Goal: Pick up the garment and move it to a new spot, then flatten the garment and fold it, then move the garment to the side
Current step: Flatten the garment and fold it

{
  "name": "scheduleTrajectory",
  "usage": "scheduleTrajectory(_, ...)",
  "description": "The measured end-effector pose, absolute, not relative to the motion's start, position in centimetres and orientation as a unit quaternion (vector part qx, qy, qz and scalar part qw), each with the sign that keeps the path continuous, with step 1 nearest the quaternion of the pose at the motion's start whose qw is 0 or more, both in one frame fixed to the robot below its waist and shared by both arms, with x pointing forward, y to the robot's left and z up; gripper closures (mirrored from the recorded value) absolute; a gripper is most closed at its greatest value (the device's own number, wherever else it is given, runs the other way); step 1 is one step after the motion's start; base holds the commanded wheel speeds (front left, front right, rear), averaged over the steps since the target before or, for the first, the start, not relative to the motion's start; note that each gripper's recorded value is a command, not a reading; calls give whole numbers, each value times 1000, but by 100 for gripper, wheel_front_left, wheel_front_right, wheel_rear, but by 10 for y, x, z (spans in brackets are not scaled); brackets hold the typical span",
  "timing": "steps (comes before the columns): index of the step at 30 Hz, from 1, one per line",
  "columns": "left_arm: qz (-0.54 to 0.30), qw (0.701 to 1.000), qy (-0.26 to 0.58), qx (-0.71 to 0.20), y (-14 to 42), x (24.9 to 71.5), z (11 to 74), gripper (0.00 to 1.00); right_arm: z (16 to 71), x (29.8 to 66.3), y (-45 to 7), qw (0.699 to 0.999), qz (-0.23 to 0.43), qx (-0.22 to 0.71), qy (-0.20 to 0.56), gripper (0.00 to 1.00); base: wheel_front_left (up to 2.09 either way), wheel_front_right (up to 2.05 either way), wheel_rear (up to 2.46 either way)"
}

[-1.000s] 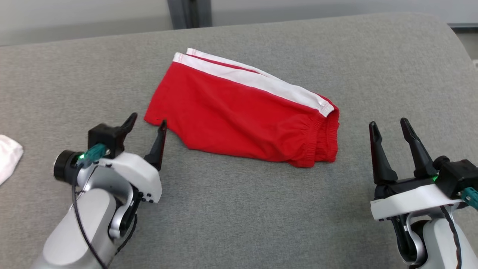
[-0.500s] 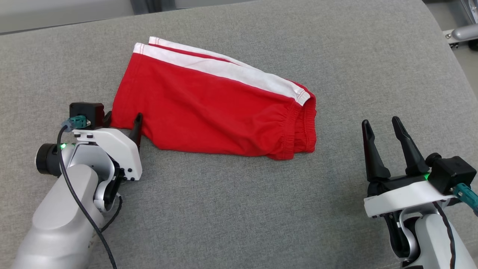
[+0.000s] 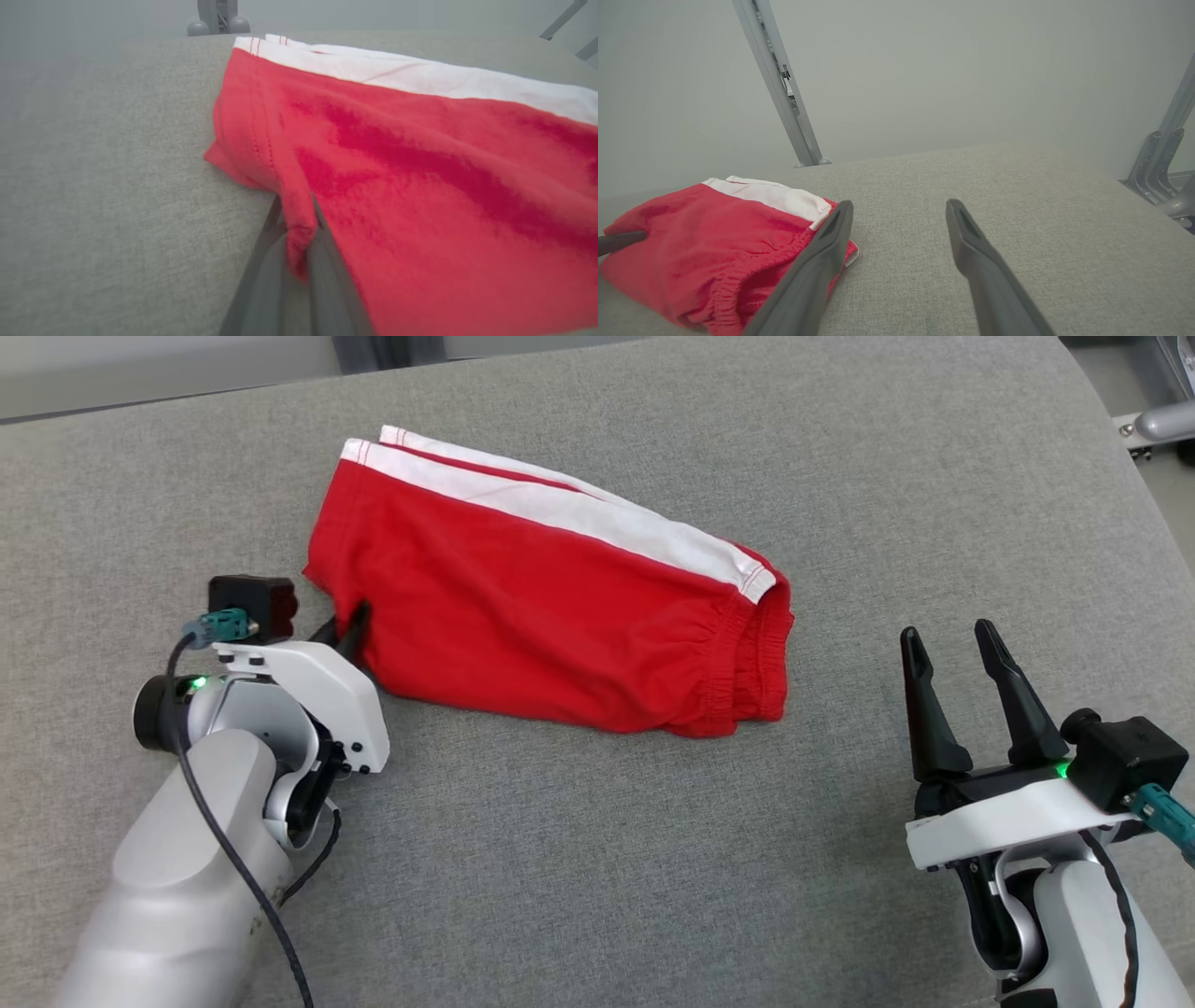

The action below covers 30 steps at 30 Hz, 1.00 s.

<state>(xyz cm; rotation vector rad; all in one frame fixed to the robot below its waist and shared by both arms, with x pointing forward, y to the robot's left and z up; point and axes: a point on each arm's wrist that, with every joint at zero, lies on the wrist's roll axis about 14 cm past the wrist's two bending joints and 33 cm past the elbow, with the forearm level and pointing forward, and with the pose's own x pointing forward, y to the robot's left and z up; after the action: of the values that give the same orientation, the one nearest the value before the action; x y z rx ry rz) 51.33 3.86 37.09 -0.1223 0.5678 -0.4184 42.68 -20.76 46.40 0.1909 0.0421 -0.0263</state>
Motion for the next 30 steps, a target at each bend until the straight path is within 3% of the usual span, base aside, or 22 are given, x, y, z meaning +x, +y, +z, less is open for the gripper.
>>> scheduleTrajectory(8,-159,950,247,-109,56,500,378,100,464,423,-212,995,-22,99,19,0,0,0,0)
scheduleTrajectory(18,-102,959,208,-161,84,456,400,100,469,435,-187,995,14,98,20,0,0,0,0)
scheduleTrajectory(28,-70,952,244,-172,97,415,396,100,476,438,-171,994,38,100,17,0,0,0,0)
scheduleTrajectory(29,-67,954,240,-169,99,415,397,54,475,437,-170,994,39,101,19,0,0,0,0)
scheduleTrajectory(30,-63,955,237,-166,101,416,398,0,474,437,-169,994,39,101,20,0,0,0,0)
